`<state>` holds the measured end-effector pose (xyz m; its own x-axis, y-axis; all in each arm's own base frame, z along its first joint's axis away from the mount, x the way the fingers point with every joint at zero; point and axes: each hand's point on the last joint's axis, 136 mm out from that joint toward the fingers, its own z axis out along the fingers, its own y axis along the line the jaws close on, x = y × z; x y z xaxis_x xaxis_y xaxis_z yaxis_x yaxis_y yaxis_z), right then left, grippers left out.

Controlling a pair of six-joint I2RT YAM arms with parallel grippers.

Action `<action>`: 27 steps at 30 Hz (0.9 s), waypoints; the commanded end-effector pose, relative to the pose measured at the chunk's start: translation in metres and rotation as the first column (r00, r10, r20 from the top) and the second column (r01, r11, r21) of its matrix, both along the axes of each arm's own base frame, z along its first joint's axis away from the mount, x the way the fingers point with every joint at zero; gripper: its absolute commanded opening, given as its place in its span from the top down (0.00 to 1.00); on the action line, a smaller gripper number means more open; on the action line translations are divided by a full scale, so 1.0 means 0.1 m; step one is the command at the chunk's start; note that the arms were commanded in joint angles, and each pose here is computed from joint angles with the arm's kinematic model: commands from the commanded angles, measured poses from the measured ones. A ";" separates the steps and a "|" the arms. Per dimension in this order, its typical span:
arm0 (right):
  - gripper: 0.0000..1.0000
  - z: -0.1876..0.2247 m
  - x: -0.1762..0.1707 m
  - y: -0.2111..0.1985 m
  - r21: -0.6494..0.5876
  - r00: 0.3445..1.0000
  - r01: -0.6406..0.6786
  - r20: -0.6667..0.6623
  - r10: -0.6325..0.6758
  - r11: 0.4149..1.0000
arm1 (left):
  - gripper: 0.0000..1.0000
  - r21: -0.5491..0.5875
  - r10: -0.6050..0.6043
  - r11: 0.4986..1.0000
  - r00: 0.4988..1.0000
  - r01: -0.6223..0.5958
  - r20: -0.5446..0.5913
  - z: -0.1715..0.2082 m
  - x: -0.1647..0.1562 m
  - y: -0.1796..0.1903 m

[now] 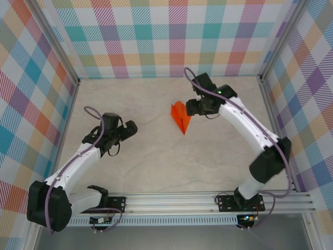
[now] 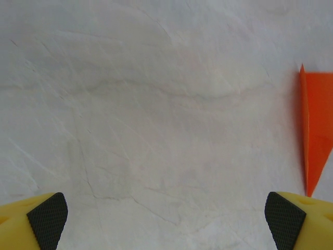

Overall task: Fold a paper plane with a square sheet of paper (fold left side to right side)
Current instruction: Move the paper plane to the top-center of the table, then reset both arms

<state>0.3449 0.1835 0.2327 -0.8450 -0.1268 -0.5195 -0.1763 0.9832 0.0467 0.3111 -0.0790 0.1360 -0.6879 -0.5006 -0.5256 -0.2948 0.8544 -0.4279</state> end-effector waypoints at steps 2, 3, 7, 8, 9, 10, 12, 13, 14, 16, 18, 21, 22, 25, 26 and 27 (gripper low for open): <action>0.16 0.00 -0.08 -0.35 -0.032 0.987 0.047 0.153 -0.042 0.998 | 0.00 0.012 0.055 0.998 0.991 -0.056 0.121 0.27 0.18 0.26; 0.11 0.01 -0.12 -0.45 -0.022 0.979 0.064 0.193 -0.058 0.998 | 0.00 0.029 0.081 0.996 0.986 -0.086 0.144 0.32 0.20 0.35; 0.00 -0.14 -0.24 -0.83 0.023 0.947 0.135 0.291 -0.136 0.991 | 0.00 0.122 0.152 0.974 0.946 -0.193 0.286 0.53 0.22 0.64; 0.00 -0.20 -0.26 -0.91 0.027 0.941 0.154 0.301 -0.155 0.988 | 0.00 0.145 0.178 0.962 0.930 -0.233 0.321 0.55 0.21 0.73; 0.00 -0.26 -0.25 -1.03 0.036 0.930 0.183 0.318 -0.185 0.982 | 0.00 0.166 0.210 0.945 0.911 -0.283 0.356 0.57 0.18 0.83; 0.00 -0.35 -0.25 -1.13 0.035 0.924 0.203 0.323 -0.203 0.979 | 0.00 0.193 0.233 0.925 0.891 -0.326 0.389 0.57 0.15 0.93; 0.00 -0.54 -0.21 -1.34 0.024 0.912 0.241 0.338 -0.234 0.970 | 0.00 0.253 0.269 0.880 0.862 -0.401 0.430 0.54 0.10 1.10; 0.00 -0.66 -0.18 -1.43 0.011 0.909 0.246 0.345 -0.235 0.969 | 0.00 0.292 0.279 0.854 0.853 -0.431 0.442 0.51 0.08 1.18; 0.00 -0.76 -0.15 -1.52 0.001 0.901 0.262 0.357 -0.245 0.965 | 0.00 0.329 0.282 0.832 0.852 -0.446 0.441 0.47 0.06 1.23; 0.00 -0.97 -0.06 -1.68 -0.023 0.882 0.289 0.394 -0.257 0.957 | 0.00 0.425 0.265 0.793 0.875 -0.437 0.406 0.37 0.07 1.30; 0.00 -1.14 0.01 -1.81 -0.032 0.866 0.330 0.407 -0.289 0.944 | 0.00 0.490 0.241 0.771 0.899 -0.407 0.367 0.25 0.10 1.32; 0.00 -1.32 0.17 -1.84 -0.026 0.867 0.323 0.408 -0.285 0.946 | 0.00 0.535 0.188 0.766 0.921 -0.355 0.342 0.07 0.19 1.28; 0.00 -1.36 0.24 -1.82 -0.024 0.869 0.305 0.417 -0.267 0.952 | 0.00 0.539 0.175 0.768 0.923 -0.345 0.342 0.02 0.22 1.26; 0.00 -1.39 0.40 -1.73 -0.018 0.866 0.252 0.451 -0.217 0.968 | 0.00 0.535 0.117 0.786 0.925 -0.309 0.362 -0.07 0.33 1.17; 0.00 -1.36 0.45 -1.71 -0.014 0.856 0.240 0.475 -0.205 0.971 | 0.00 0.535 0.092 0.793 0.925 -0.292 0.368 -0.10 0.37 1.14; 0.00 -1.33 0.49 -1.69 0.000 0.844 0.226 0.500 -0.195 0.974 | 0.00 0.536 0.067 0.799 0.926 -0.273 0.372 -0.13 0.41 1.10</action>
<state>0.3607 0.0029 0.0615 -0.6615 0.0170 -0.7497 0.1126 0.9907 -0.0769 0.3337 0.0353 0.1088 -0.4401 -0.1806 -0.8796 -0.4434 0.8955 0.0380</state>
